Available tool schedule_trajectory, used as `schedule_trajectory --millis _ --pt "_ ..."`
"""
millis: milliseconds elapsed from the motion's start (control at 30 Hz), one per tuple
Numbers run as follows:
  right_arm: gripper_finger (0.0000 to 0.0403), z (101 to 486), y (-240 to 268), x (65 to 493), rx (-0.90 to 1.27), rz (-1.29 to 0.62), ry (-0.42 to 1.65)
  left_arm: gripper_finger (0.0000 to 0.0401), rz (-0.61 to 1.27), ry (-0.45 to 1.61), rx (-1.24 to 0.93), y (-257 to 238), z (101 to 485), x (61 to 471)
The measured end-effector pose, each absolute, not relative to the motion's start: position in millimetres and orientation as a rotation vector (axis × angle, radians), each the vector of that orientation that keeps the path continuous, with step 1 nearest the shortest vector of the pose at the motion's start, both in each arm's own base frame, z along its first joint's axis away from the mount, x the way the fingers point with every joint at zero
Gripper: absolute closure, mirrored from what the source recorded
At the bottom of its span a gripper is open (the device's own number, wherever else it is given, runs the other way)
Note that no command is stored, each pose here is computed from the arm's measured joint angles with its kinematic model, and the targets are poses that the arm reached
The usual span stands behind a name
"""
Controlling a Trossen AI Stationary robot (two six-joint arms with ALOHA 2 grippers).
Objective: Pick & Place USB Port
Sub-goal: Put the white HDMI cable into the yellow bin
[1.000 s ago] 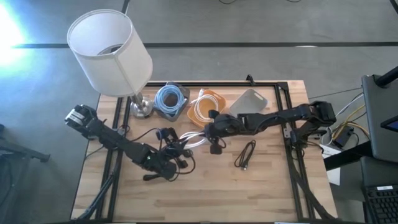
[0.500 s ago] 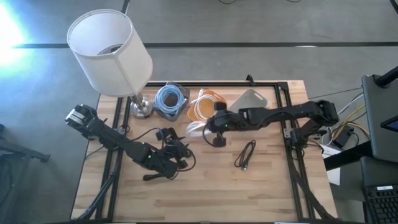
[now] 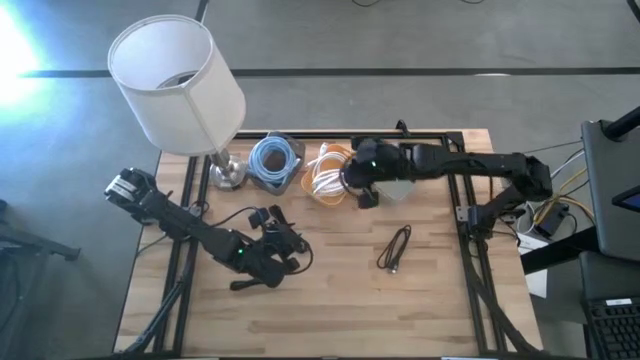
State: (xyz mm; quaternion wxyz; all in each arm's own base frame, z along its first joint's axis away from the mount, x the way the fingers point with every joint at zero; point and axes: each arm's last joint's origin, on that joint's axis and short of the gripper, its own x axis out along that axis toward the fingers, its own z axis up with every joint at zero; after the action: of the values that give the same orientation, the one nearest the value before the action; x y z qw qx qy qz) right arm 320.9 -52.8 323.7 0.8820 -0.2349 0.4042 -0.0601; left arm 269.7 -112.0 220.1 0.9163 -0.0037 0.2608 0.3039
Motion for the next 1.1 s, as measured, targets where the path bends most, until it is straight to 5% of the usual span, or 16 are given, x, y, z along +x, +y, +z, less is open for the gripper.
schedule_trajectory --millis 367,1100 --pt "0.039 273.9 -113.4 330.9 -0.442 -0.022 0.951 0.0248 0.626 0.535 -0.014 -112.0 220.1 269.7" --pt "0.039 246.8 -122.2 345.7 -0.564 0.173 0.934 0.025 0.626 0.536 -0.012 -111.9 219.7 269.6"
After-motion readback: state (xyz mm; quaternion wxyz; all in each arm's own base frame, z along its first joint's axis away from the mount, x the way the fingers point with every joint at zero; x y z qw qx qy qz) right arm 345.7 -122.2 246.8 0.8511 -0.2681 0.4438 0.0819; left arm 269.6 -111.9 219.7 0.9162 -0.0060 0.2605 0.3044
